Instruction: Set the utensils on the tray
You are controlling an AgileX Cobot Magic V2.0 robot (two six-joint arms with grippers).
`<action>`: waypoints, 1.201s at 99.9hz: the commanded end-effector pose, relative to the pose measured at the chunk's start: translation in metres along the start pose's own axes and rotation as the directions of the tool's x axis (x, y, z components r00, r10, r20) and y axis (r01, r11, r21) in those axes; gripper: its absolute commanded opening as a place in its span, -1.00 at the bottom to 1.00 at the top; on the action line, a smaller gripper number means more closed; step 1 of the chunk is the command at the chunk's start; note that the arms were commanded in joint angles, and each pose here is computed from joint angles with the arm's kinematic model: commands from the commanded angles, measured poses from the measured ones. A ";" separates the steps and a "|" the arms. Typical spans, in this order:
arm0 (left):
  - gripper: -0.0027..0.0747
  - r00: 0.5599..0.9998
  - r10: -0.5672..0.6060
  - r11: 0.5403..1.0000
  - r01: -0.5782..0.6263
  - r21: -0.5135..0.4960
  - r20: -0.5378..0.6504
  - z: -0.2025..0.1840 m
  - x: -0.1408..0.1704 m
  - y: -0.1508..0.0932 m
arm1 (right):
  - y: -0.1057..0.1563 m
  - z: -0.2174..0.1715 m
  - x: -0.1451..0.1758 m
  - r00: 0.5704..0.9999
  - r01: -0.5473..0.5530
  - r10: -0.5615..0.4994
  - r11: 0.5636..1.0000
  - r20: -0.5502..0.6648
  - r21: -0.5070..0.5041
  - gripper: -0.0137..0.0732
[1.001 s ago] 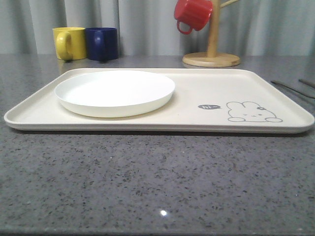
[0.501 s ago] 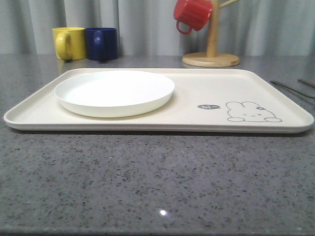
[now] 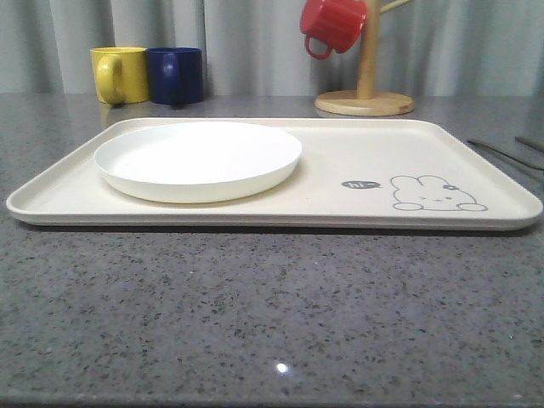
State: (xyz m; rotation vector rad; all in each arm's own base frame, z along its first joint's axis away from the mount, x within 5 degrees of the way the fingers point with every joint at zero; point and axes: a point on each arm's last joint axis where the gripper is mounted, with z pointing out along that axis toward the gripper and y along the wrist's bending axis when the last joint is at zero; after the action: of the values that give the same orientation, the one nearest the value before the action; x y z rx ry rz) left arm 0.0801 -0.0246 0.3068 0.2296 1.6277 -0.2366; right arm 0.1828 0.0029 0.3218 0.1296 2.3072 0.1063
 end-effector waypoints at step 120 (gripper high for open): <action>-0.98 0.994 -0.006 1.000 0.007 -0.008 0.105 -0.002 -0.016 0.001 | 0.029 0.124 -0.065 0.982 0.096 -0.102 0.994 -0.156 -0.045 0.27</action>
State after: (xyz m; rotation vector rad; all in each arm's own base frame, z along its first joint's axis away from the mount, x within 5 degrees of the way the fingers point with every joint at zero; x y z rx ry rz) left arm 0.0801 -0.0246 0.3069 0.2292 1.6263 -0.2365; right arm 0.3147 0.0272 0.2687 -0.0044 2.5729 0.1110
